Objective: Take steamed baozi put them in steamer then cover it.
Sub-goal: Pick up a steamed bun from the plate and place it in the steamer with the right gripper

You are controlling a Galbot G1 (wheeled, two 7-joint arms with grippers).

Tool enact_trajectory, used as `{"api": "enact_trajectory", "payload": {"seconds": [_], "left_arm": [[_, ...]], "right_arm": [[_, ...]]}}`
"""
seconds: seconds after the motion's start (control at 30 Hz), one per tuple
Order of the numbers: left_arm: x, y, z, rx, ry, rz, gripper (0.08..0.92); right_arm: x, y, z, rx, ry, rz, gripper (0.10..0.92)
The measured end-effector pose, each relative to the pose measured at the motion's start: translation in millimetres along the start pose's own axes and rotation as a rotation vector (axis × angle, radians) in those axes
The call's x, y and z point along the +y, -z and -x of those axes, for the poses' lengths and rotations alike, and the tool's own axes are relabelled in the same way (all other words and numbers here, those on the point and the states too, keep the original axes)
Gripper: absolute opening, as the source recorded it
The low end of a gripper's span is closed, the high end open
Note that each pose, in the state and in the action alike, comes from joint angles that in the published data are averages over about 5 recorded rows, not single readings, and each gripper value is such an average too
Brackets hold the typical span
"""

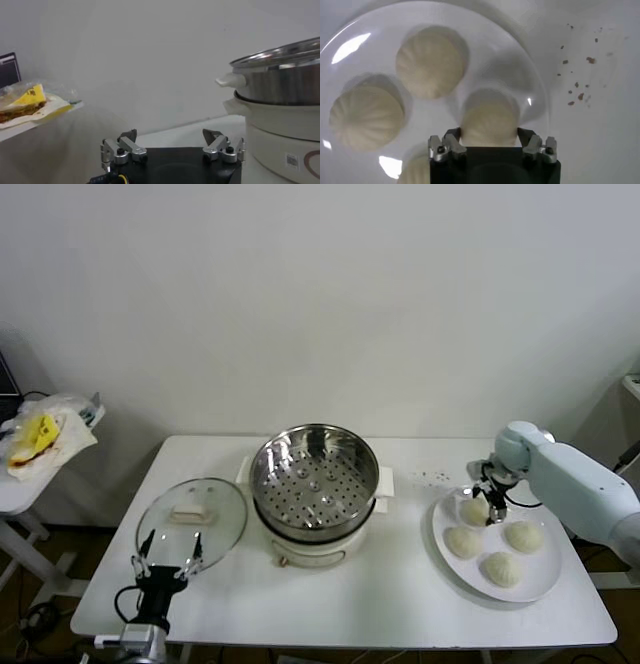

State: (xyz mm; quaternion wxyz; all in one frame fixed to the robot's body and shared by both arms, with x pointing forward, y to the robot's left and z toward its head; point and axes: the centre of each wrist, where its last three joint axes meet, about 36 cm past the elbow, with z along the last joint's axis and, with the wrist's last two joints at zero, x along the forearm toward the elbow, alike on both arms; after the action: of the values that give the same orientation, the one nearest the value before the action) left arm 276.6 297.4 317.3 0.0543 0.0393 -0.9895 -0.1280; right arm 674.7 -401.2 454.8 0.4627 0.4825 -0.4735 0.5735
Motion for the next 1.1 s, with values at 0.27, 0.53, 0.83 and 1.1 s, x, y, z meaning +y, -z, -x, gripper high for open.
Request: {"api": "enact_trajectory", "payload": {"seconds": [0.27, 0.53, 0.83, 1.1], "left_arm": [[1, -1, -2, 0.001, 0.004, -0.004, 0.823], [2, -1, -6, 0.0, 0.003, -0.007, 0.823], [2, -3, -11, -0.002, -0.001, -0.003, 0.823], [4, -1, -11, -0.008, -0.014, 0.009, 0.823]], "right_arm": [[-7, -1, -22, -0.007, -0.019, -0.041, 0.691], [-41, 31, -101, 0.001, -0.094, -0.234, 0.695], [-79, 104, -214, 0.038, -0.19, -0.53, 0.696], [-96, 199, -267, 0.059, -0.231, -0.801, 0.696]]}}
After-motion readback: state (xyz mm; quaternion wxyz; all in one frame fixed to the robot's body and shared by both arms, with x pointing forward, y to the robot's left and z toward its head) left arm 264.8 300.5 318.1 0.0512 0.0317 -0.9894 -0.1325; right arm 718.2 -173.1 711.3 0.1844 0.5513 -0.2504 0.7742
